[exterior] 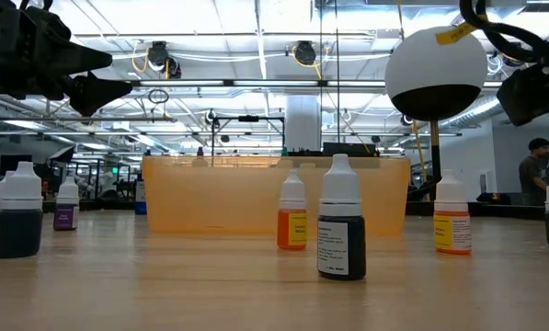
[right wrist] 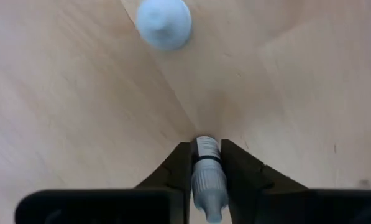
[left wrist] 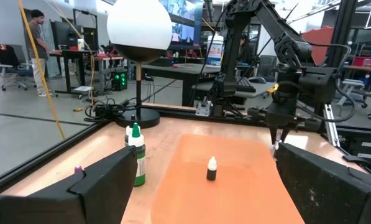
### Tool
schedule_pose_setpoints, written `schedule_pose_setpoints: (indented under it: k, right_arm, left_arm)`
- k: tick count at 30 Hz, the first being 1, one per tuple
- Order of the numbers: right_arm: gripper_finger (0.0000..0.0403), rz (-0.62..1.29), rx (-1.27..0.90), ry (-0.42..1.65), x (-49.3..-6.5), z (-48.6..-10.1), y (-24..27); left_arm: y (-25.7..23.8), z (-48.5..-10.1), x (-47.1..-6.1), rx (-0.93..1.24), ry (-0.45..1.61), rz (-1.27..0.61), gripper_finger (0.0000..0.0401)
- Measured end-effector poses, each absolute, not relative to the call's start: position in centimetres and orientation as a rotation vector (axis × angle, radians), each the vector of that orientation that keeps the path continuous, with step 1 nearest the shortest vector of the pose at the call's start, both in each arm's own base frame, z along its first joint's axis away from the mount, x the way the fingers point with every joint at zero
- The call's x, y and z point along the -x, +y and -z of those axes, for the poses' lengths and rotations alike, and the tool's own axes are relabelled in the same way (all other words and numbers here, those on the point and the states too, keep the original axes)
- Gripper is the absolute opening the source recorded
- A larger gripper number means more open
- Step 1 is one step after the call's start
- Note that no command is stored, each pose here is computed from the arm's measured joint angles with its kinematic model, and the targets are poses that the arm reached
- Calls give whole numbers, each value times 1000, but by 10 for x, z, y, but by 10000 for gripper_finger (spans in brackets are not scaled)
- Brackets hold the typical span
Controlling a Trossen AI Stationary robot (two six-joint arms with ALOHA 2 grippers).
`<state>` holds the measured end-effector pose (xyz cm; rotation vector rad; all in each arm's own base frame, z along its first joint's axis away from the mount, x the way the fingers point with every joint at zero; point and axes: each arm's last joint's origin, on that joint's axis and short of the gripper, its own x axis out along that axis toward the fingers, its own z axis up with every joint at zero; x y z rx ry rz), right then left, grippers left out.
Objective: Pick & Place food coloring
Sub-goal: Put the small red food coloring bottle into the orange bin
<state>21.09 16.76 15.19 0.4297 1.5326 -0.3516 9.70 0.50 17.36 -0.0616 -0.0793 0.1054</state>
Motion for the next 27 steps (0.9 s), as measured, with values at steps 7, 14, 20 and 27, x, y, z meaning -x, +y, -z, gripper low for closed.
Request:
schedule_pose_setpoints:
  k: [7,14,20,27]
  right_arm:
    - [50,333,-408,1484,-208,-171,164]
    - [50,379,-303,1242,-205,-238,149]
    - [50,339,-201,997,-222,-299,122]
    - [50,230,-87,837,-274,-351,92]
  left_arm:
    - [5,-174,-97,62,-79,-105,379]
    - [5,-174,-97,62,-79,-105,379]
    - [5,-174,-97,62,-79,-105,379]
    - [5,-174,-97,62,-79,-105,379]
